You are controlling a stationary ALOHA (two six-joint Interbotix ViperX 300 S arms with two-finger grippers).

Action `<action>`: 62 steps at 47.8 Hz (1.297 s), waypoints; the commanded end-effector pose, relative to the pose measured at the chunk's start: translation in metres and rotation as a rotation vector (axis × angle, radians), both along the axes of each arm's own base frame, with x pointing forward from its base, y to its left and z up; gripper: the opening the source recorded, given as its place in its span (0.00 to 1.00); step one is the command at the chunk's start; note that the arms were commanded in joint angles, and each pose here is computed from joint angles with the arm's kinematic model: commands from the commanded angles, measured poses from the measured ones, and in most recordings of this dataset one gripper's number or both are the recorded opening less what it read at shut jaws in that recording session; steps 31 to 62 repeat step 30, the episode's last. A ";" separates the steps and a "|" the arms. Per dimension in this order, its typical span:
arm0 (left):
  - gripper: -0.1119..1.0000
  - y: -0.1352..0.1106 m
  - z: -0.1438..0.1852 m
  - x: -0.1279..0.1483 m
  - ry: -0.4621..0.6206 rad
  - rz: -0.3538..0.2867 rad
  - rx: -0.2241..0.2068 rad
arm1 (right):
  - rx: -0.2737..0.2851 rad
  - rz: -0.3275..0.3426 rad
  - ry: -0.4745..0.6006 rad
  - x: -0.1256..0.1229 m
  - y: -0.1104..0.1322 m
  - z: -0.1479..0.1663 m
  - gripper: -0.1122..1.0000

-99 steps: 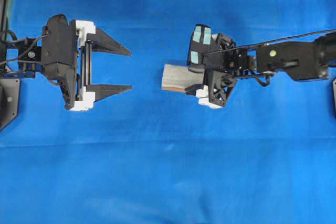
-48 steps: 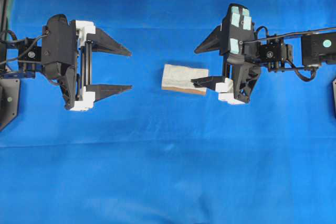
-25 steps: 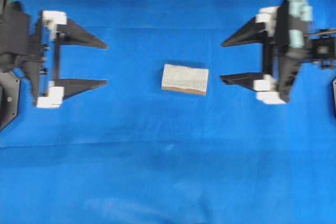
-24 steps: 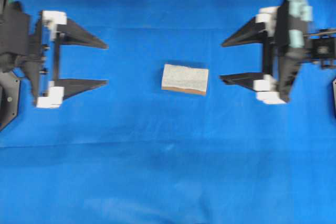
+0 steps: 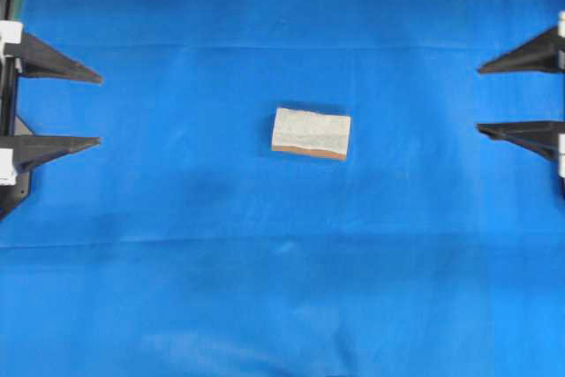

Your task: Hand over the sponge with the left arm and wipe it with the right arm.

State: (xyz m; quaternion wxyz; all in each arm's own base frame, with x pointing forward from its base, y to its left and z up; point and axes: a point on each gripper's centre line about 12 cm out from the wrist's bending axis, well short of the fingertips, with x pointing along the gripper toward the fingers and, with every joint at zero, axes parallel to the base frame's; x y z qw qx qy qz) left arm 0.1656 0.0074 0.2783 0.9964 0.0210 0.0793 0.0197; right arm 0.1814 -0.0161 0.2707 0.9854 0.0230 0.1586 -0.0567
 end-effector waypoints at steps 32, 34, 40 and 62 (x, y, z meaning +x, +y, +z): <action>0.90 -0.002 -0.031 -0.030 -0.033 0.001 -0.017 | 0.101 0.024 -0.099 -0.027 0.008 -0.059 0.77; 0.90 -0.002 -0.031 -0.030 -0.033 0.001 -0.017 | 0.101 0.024 -0.099 -0.027 0.008 -0.059 0.77; 0.90 -0.002 -0.031 -0.030 -0.033 0.001 -0.017 | 0.101 0.024 -0.099 -0.027 0.008 -0.059 0.77; 0.90 -0.002 -0.031 -0.030 -0.033 0.001 -0.017 | 0.101 0.024 -0.099 -0.027 0.008 -0.059 0.77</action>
